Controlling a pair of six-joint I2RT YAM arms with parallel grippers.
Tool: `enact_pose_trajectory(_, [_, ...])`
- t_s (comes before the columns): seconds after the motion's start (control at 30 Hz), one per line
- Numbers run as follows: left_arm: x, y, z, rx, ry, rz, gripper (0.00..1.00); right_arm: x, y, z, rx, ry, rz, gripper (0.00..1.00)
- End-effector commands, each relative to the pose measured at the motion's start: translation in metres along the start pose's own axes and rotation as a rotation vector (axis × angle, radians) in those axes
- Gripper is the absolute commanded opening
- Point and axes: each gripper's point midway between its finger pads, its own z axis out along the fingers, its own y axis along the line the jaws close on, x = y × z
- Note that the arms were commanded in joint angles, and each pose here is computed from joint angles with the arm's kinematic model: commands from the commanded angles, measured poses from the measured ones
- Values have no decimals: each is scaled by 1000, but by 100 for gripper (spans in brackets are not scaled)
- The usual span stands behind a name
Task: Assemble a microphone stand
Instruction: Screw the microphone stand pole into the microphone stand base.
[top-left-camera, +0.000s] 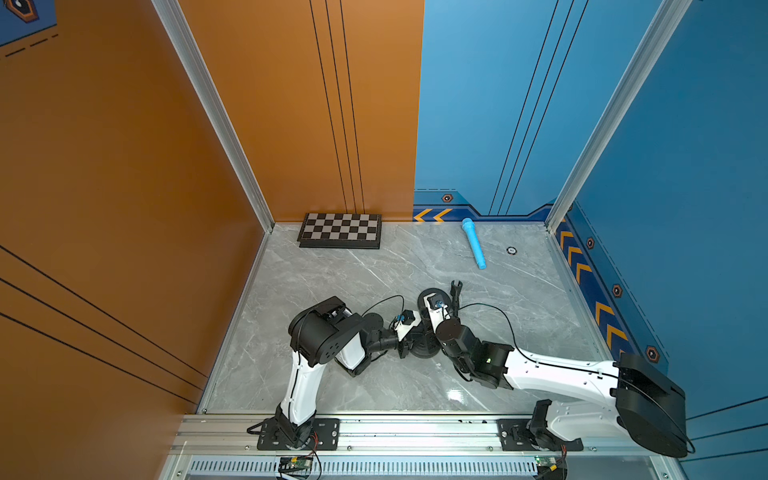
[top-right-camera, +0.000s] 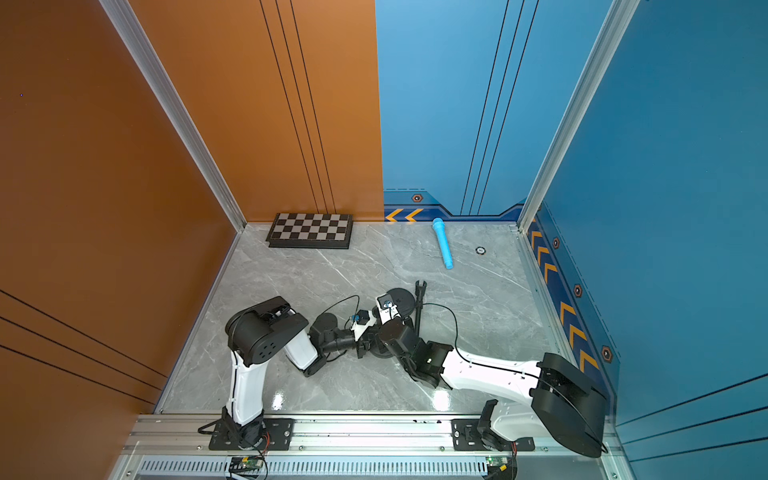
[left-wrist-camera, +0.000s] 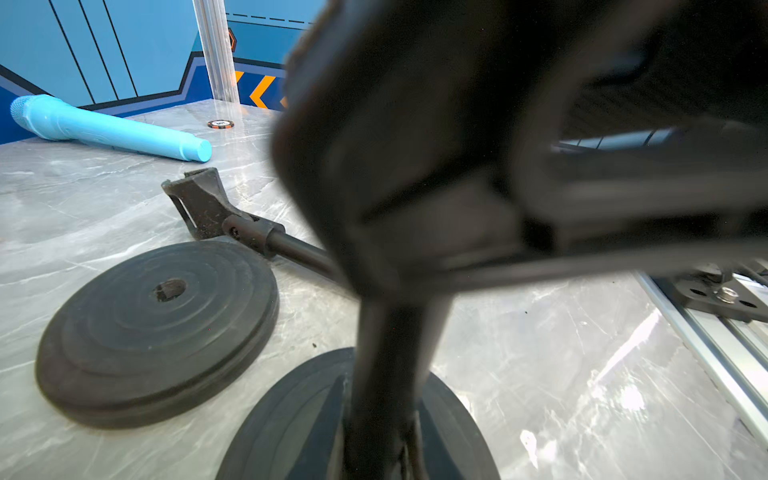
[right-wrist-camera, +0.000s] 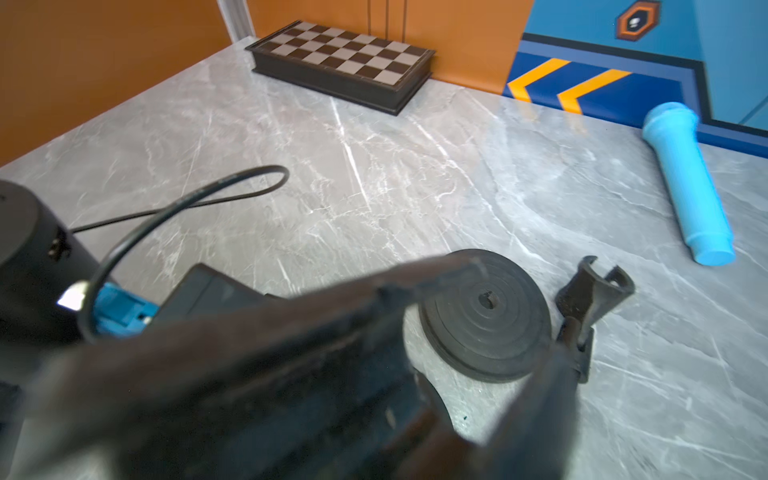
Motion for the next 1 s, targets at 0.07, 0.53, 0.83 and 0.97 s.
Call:
enact_pose_trajectory(0.07, [24, 6, 6, -32, 78, -83, 0, 7, 7, 0, -12, 17, 10, 8])
enact_pose_trajectory(0.53, [29, -13, 2, 47, 93, -54, 0, -4, 4, -48, -553, 67, -249, 53])
enact_pose_trajectory(0.83, [32, -16, 3, 59, 98, -54, 0, -24, -10, -38, -479, 27, -258, 56])
enact_pose_trajectory(0.97, [32, -17, 2, 64, 98, -52, 0, -25, -14, -29, -446, 28, -259, 55])
